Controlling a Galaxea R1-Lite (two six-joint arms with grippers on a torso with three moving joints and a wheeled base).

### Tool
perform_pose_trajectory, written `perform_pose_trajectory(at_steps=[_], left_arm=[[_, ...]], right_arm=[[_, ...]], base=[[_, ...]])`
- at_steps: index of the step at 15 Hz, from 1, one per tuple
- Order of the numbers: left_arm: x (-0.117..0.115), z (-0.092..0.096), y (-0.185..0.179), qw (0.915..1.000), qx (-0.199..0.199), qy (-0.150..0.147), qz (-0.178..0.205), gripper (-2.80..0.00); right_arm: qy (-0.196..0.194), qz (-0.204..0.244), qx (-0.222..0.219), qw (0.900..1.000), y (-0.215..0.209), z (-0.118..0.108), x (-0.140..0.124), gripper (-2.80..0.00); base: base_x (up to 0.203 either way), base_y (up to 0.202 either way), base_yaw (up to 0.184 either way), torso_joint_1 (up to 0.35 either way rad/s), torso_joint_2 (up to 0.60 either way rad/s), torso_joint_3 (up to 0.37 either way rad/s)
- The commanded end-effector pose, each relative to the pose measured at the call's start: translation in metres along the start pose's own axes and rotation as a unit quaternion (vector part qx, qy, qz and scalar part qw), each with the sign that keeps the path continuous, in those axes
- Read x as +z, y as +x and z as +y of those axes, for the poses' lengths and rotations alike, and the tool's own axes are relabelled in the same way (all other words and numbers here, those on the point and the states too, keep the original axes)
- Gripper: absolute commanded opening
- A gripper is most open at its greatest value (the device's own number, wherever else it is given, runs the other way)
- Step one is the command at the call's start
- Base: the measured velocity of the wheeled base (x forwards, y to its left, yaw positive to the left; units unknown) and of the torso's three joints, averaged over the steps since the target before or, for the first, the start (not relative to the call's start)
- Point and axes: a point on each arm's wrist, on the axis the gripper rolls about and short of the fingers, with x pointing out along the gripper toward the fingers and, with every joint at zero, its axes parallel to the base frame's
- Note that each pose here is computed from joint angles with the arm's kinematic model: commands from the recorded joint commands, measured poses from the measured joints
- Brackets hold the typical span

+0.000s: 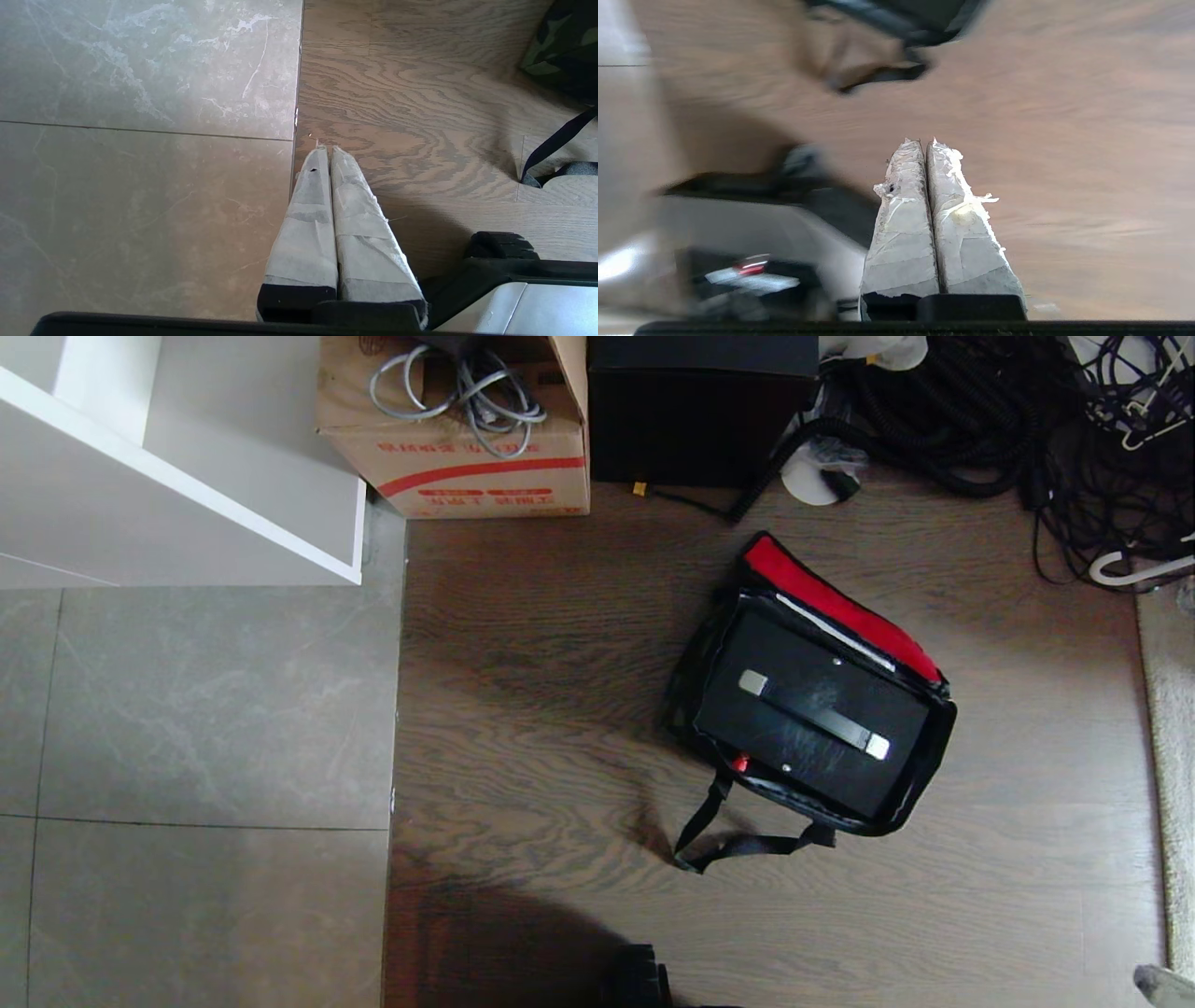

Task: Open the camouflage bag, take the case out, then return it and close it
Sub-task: Grip the handle

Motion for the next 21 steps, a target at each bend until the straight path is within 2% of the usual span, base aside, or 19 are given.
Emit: perform_pose_trajectory(at_steps=[1,3,4,6,10,13,21], left_arm=[[0.000,0.000,0.000,1.0000,0.000,0.000,0.000,-2.80],[0.000,0.000,0.000,1.0000,0.000,0.000,0.000,-2.80],[0.000,0.000,0.000,1.0000,0.000,0.000,0.000,-2.80],[0.000,0.000,0.000,1.0000,0.000,0.000,0.000,-2.80],[0.000,0.000,0.000,1.0000,0.000,0.000,0.000,-2.80],[0.000,0.000,0.000,1.0000,0.000,0.000,0.000,-2.80],[0.000,0.000,0.000,1.0000,0.000,0.000,0.000,-2.80]], right_arm=[[-0.033,-0.068,-0.054,0.996,-0.017,-0.003,-0.025,-2.80],[-0.036,-0.062,-0.078,0.994,-0.008,-0.008,-0.043,-2.80],[-0.033,-0.079,-0.077,0.993,-0.009,-0.007,-0.040,-2.80],[-0.029,-0.079,-0.076,0.994,-0.009,-0.007,-0.039,-2.80],[-0.042,-0.079,-0.118,0.989,-0.014,-0.006,-0.049,-2.80],[-0.051,-0.075,-0.098,0.991,-0.017,-0.006,-0.057,-2.80],[-0.046,-0.078,-0.097,0.991,-0.017,-0.006,-0.056,-2.80]], base=[[0.000,0.000,0.000,0.000,0.00,0.000],[0.000,0.000,0.000,0.000,0.00,0.000],[0.000,0.000,0.000,0.000,0.00,0.000],[0.000,0.000,0.000,0.000,0.00,0.000],[0.000,0.000,0.000,0.000,0.00,0.000],[0.000,0.000,0.000,0.000,0.00,0.000],[0.000,0.000,0.000,0.000,0.00,0.000]])
